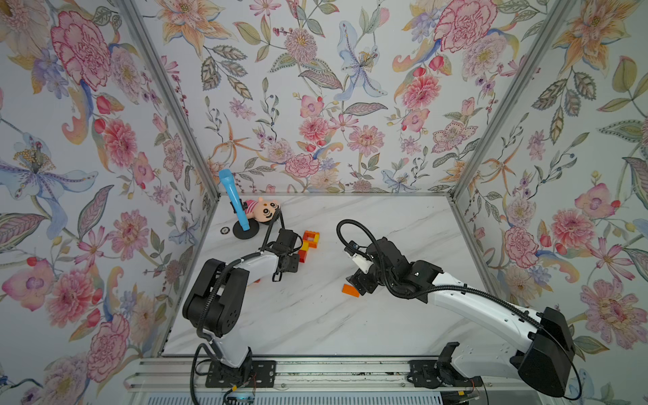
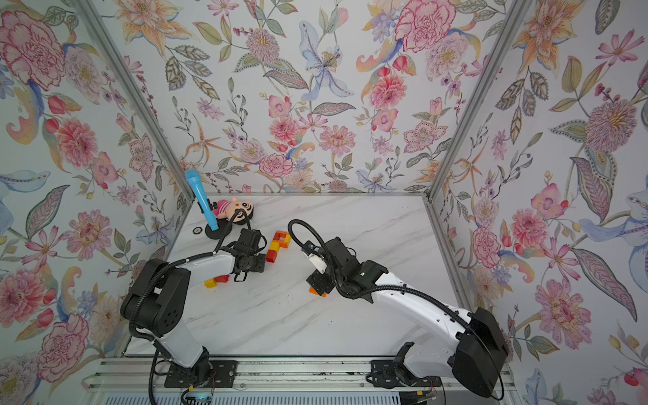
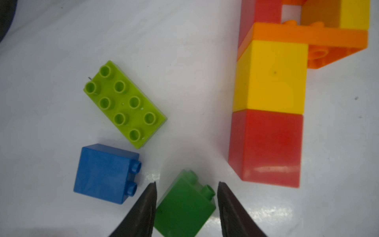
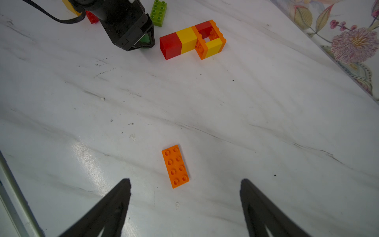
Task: Assemble the letter p with lego
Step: Pick up the lego brick from the center of the board.
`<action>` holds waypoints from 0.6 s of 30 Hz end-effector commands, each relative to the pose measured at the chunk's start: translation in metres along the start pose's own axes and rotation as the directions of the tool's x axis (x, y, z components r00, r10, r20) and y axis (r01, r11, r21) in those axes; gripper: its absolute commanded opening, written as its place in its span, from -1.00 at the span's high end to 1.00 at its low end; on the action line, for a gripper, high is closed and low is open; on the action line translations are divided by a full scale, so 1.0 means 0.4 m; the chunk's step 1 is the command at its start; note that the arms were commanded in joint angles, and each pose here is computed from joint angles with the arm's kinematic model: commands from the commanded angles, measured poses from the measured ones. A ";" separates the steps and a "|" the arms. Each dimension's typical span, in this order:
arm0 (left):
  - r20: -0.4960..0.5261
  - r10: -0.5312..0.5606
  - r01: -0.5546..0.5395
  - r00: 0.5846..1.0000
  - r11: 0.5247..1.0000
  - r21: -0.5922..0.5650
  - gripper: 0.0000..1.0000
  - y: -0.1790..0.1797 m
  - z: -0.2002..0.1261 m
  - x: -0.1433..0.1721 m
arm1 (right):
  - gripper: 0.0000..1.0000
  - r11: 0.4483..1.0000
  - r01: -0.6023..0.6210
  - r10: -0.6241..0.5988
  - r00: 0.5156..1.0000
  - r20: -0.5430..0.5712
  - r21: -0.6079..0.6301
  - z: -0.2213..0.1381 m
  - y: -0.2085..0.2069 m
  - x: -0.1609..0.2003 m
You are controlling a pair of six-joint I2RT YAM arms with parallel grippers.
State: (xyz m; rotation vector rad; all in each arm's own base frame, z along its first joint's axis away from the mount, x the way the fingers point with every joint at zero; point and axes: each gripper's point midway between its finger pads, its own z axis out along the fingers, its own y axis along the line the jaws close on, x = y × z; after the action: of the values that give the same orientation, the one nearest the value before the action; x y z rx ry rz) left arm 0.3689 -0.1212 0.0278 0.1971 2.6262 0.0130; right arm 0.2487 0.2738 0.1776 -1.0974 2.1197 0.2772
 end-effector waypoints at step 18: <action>-0.090 0.067 -0.074 0.994 0.994 -0.077 0.31 -0.005 0.002 0.078 | -0.74 0.999 -0.047 0.047 0.997 0.058 0.001 -0.021 -0.002 -0.025</action>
State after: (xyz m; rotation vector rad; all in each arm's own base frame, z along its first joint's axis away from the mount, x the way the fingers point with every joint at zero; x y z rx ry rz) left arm 0.3485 -0.1232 0.0200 0.2478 2.6704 0.1015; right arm 0.2468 0.2759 0.1790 -1.0938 2.1142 0.2740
